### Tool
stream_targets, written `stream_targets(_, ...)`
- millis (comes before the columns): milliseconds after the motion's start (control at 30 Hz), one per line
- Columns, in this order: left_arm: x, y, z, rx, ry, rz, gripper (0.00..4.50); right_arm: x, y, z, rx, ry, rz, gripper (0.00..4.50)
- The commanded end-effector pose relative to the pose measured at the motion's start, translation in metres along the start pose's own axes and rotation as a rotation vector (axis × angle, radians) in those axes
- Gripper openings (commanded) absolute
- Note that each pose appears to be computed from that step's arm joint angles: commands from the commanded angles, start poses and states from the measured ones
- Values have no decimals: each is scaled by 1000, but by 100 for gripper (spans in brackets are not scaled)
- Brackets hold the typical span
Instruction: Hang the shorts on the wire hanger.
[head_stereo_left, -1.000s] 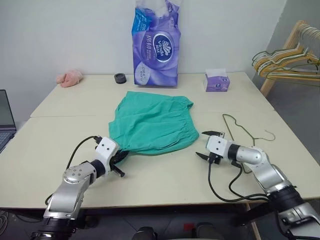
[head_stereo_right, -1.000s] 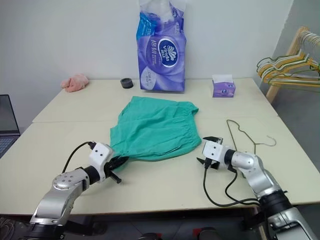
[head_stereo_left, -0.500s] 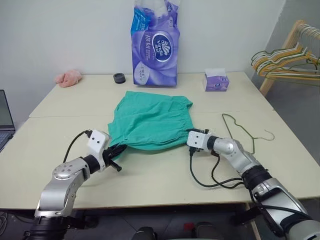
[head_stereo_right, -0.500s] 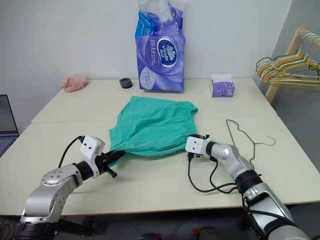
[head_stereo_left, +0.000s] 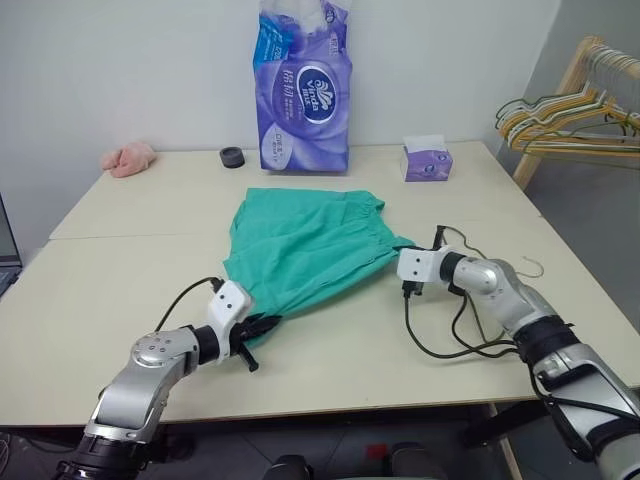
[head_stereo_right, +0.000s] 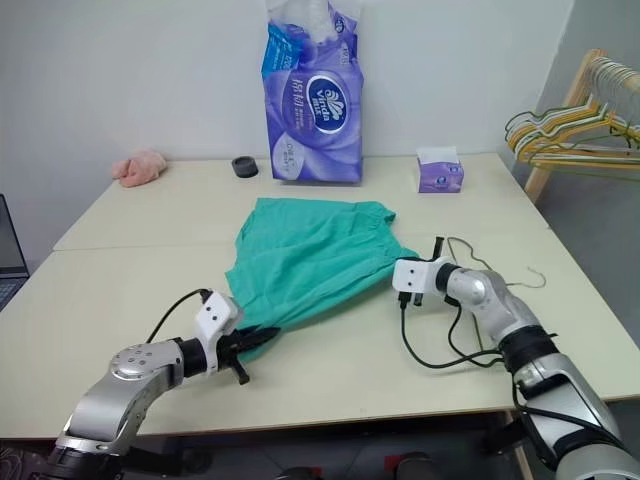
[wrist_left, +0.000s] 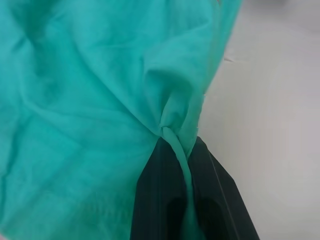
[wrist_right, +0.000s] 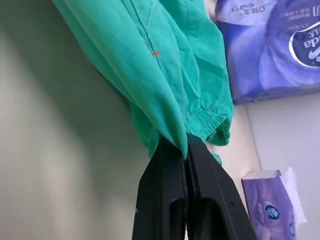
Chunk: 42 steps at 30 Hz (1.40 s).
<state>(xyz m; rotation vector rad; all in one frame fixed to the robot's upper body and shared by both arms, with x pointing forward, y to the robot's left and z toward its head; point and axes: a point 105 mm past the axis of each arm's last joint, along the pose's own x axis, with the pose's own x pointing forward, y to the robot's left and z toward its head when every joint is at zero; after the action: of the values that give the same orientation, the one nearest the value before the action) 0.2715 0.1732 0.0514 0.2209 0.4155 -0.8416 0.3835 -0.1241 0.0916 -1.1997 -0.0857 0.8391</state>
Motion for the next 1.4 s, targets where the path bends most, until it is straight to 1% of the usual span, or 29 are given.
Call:
stream_targets(33,-2,-18,5,45,17,-112,0,-35,1,-5,-4,27,75,2)
stream_targets(100,-3,-30,1,43,44,-193,0,-57,18,-6,6,50,183,2)
stream_targets(167,-7,-42,-1,42,70,-266,0,-74,28,-4,38,68,247,2)
stream_targets(333,-20,-60,-6,39,129,-406,0,-99,43,3,99,99,361,2)
stream_targets(567,-32,-67,-7,20,165,-479,0,-115,63,22,149,67,516,2)
stream_targets(700,-36,-73,-9,1,175,-504,0,-117,72,28,157,52,569,2)
stream_targets(900,-33,-79,-10,10,165,-501,0,-114,73,26,112,46,567,2)
stream_targets(1000,-27,-80,-6,-43,133,-472,0,-119,78,32,151,15,638,2)
stream_targets(1033,-26,-81,-4,-53,125,-472,45,-122,80,34,158,11,665,0)
stream_targets(1067,-25,-82,-3,-69,121,-471,61,-124,81,34,156,13,680,21)
stream_targets(1133,-26,-85,-1,-78,117,-485,115,-129,84,34,154,16,717,65)
stream_targets(1267,-27,-86,2,-83,109,-485,238,-136,79,33,155,17,732,199)
stream_targets(1367,-27,-82,12,-72,65,-462,328,-140,61,30,194,17,684,301)
stream_targets(1400,-26,-80,15,-66,49,-450,356,-142,55,29,211,15,664,329)
